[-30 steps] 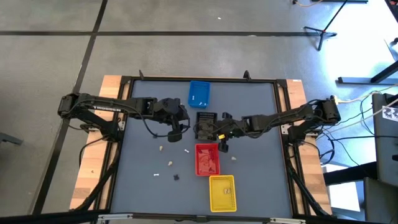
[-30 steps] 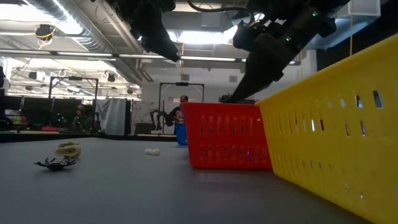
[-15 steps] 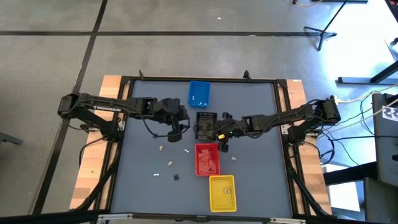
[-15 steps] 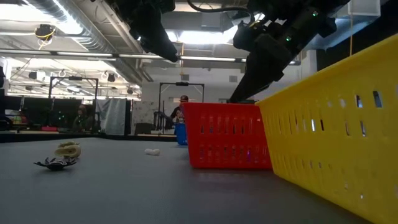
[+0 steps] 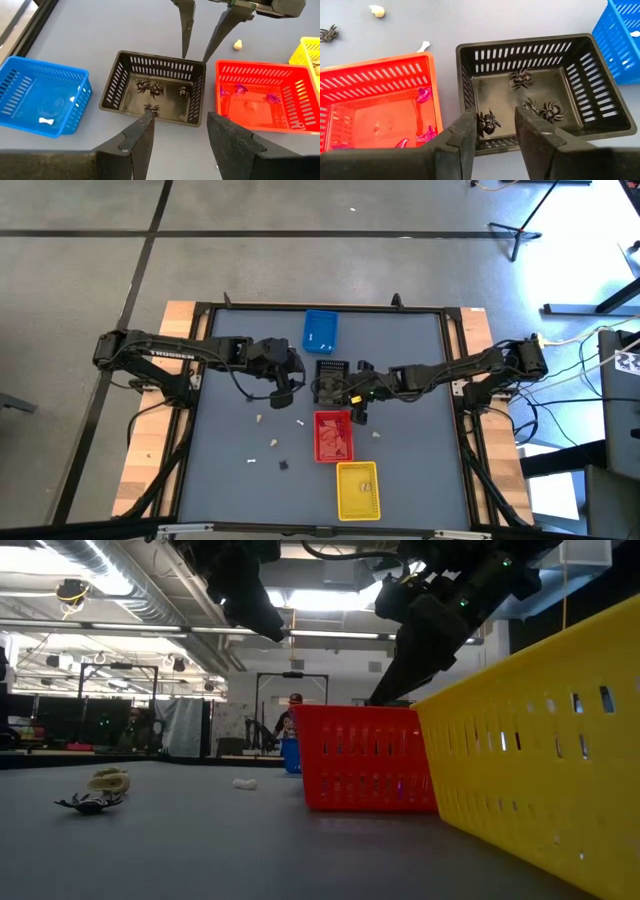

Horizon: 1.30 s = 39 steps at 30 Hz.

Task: Sort Halloween decoration
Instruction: Put the brown skull toy into the yellow bin

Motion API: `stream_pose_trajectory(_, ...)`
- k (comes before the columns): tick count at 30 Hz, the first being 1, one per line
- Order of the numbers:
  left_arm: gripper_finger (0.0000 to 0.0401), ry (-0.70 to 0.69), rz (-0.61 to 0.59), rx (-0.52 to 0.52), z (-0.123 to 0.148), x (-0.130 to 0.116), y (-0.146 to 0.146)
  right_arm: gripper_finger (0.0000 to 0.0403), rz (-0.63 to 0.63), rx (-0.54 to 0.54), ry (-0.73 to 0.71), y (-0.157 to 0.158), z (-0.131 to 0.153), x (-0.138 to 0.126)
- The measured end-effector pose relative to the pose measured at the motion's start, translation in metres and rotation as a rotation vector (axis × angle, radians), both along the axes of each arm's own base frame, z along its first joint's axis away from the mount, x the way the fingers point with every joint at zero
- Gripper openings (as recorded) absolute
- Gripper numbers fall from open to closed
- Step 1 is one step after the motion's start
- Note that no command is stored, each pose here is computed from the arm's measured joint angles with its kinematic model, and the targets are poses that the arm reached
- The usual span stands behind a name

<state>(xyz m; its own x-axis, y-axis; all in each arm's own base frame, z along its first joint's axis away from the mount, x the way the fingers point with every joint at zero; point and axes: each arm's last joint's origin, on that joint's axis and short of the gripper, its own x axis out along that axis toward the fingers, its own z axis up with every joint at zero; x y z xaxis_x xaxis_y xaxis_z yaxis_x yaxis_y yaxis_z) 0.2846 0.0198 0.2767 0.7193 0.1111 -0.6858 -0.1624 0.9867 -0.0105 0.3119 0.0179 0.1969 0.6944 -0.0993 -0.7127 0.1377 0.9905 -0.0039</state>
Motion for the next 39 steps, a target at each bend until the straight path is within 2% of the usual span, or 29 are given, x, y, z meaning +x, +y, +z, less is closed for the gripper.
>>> stream_pose_trajectory(6, 0.0175, 0.07, 0.045, -0.049, -0.005, -0.005, 0.0, 0.0134, 0.0, 0.0, 0.007, 0.0, 0.0, 0.0)
stream_pose_trajectory(12, 0.0175, 0.198, 0.17, -0.17, -0.015, -0.016, -0.006, 0.0134, 0.0, 0.0, 0.008, 0.0, -0.001, -0.001)
stream_pose_trajectory(18, 0.0175, 0.271, 0.278, -0.292, -0.041, -0.026, -0.027, 0.0134, 0.0, -0.001, 0.008, 0.0, -0.001, -0.001)
stream_pose_trajectory(24, 0.0175, 0.336, 0.472, -0.407, -0.068, -0.04, -0.04, 0.0134, 0.0, -0.001, 0.008, 0.0, -0.001, -0.001)
stream_pose_trajectory(31, 0.0175, 0.406, 0.612, -0.466, -0.085, -0.053, -0.049, 0.0134, 0.0, -0.001, 0.008, 0.0, -0.001, -0.001)
stream_pose_trajectory(39, 0.0175, 0.461, 0.701, -0.499, -0.099, -0.066, -0.059, 0.0134, 0.0, -0.001, 0.008, 0.0, -0.001, -0.001)
